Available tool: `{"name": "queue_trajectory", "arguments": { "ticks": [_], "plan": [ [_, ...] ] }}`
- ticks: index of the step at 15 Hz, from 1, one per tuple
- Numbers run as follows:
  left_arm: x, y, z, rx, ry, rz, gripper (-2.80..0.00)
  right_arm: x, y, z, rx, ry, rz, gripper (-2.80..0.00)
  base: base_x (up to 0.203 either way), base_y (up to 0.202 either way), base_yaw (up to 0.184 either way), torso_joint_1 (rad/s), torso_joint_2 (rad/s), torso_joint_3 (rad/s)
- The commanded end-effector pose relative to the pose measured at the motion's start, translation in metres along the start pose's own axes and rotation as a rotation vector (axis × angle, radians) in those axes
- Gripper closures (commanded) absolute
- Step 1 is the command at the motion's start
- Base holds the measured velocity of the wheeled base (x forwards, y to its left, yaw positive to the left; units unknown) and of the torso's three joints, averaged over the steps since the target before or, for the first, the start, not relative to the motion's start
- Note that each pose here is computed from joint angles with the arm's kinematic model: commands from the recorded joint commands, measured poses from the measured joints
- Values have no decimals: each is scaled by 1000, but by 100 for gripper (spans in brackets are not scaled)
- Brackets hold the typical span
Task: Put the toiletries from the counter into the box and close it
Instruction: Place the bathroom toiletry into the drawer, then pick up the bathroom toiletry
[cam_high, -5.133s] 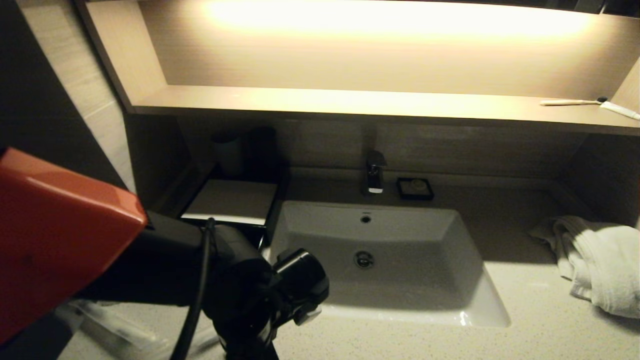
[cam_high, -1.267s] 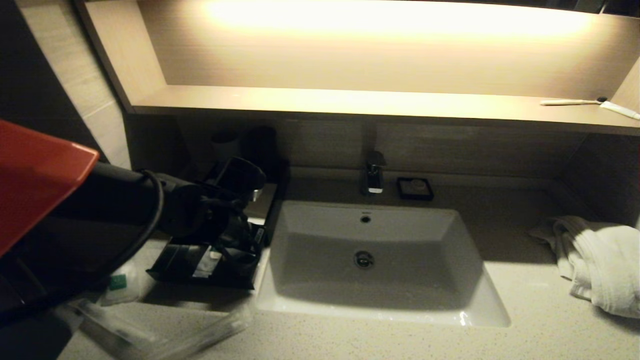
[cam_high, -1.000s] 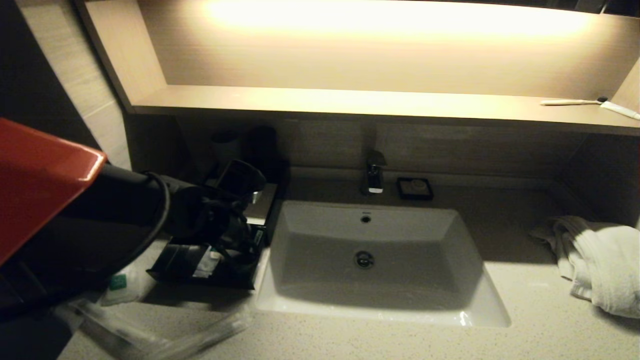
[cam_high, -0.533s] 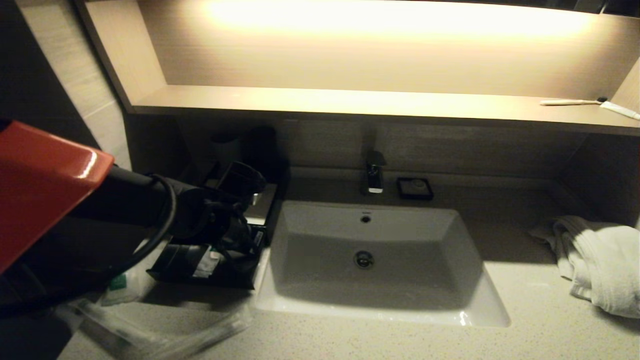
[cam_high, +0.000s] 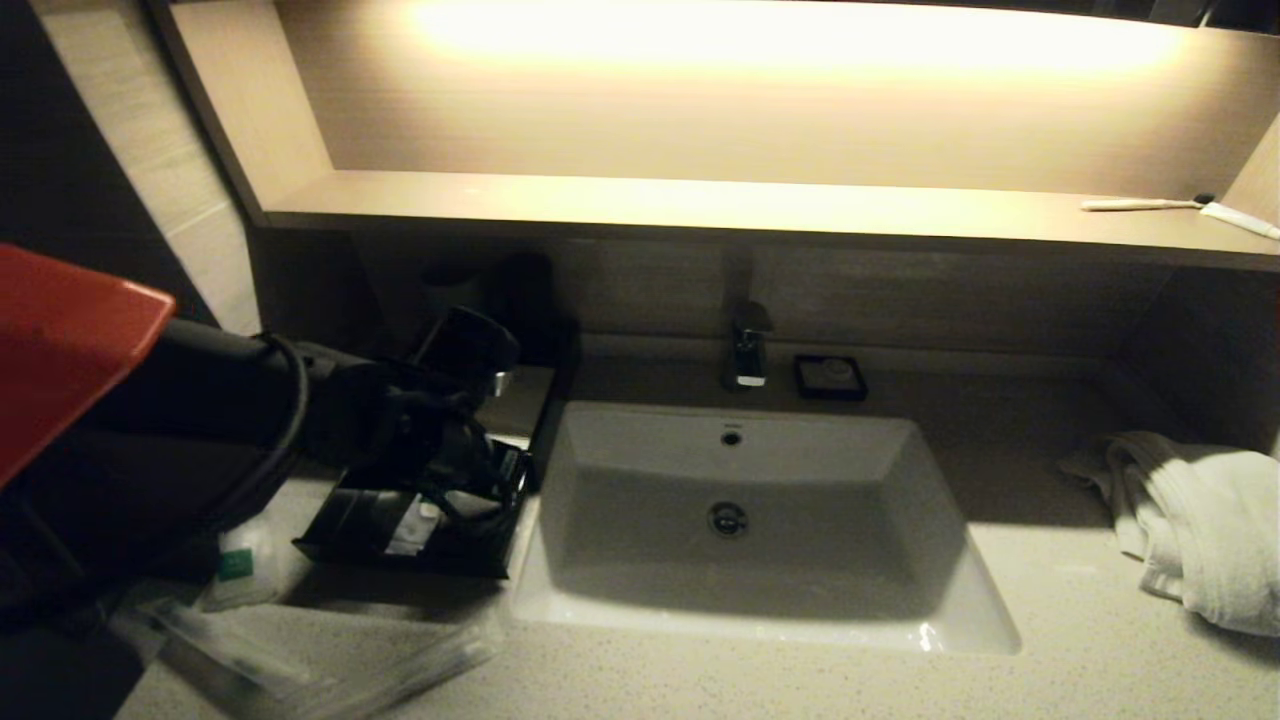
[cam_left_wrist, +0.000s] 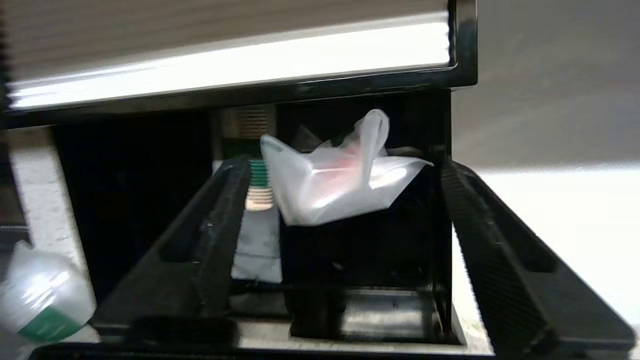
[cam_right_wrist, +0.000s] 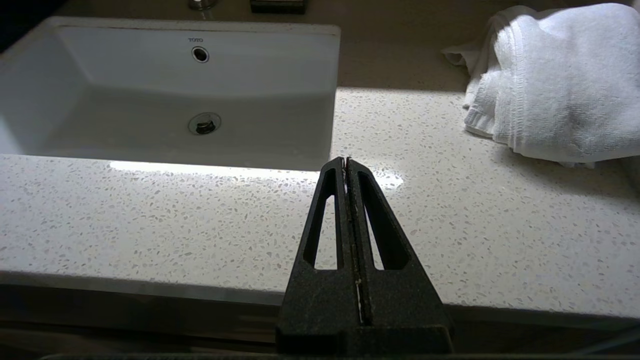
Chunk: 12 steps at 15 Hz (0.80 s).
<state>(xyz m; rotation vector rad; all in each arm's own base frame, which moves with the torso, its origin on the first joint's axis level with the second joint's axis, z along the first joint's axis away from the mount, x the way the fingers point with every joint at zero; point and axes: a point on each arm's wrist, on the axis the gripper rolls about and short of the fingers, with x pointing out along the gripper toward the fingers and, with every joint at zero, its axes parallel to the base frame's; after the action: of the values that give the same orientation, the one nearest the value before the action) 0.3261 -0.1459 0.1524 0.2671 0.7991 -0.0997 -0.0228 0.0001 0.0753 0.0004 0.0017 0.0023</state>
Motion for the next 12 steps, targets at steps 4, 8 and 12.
{"name": "queue_trajectory", "arguments": {
  "ticks": [4, 8, 12],
  "plan": [
    [-32, 15, -3, -30, -45, 10, 0, 0, 0, 0, 0, 0, -1, 0, 0, 0, 0, 0, 0, 0],
    [-27, 16, -12, -24, -14, 7, 0, 0, 0, 0, 0, 0, 1, 0, 0, 0, 0, 0, 0, 0],
    [-31, 21, -25, -50, 11, 10, 0, 0, 0, 0, 0, 1, 1, 0, 0, 0, 0, 0, 0, 0]
  ]
}}
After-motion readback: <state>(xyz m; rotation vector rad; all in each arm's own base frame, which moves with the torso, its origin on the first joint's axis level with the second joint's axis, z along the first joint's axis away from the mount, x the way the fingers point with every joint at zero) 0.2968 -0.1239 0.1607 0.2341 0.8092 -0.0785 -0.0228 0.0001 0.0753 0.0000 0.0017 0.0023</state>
